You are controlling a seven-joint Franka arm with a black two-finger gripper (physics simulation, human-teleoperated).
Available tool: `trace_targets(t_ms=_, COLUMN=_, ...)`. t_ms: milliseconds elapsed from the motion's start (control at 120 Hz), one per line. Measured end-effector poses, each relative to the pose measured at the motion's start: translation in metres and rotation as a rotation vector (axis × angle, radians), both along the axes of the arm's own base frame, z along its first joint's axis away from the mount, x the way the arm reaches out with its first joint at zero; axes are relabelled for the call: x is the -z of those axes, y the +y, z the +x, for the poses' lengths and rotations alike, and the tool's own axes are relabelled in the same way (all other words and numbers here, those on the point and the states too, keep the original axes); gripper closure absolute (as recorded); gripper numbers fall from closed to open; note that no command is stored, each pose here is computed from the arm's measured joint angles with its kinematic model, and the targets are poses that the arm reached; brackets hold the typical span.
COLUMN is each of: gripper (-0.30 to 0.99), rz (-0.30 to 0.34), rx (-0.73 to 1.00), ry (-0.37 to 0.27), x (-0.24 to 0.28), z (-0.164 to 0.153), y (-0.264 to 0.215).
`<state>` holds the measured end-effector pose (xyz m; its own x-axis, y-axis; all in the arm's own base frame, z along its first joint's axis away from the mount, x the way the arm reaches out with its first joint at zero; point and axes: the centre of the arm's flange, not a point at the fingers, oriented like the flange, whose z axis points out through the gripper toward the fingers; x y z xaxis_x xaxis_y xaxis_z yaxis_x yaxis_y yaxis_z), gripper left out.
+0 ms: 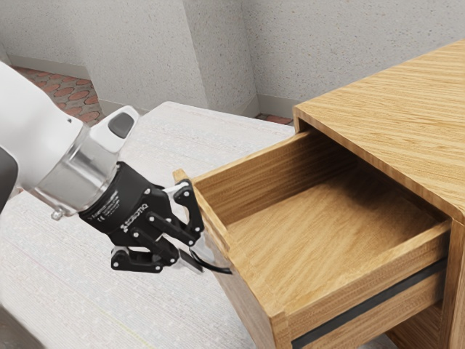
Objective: Pull the drawer handle with one arm to open the drawer
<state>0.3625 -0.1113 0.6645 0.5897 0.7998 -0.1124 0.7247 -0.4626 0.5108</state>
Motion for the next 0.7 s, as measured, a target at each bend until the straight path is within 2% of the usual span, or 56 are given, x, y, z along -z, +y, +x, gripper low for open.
trace_targets(t_ms=450, gripper=0.66, rz=0.003, rx=0.003, ry=0.010, x=-0.004, z=-0.015, y=0.006)
trace_targets(t_ms=600, gripper=0.65, rz=-0.001, rx=0.007, ry=-0.015, x=-0.019, z=-0.032, y=0.007)
trace_targets(t_ms=650, gripper=0.63, rz=-0.004, rx=0.010, ry=-0.033, x=-0.028, z=-0.043, y=0.009)
trace_targets(t_ms=700, gripper=0.53, rz=-0.008, rx=0.010, ry=-0.059, x=-0.040, z=-0.055, y=0.011)
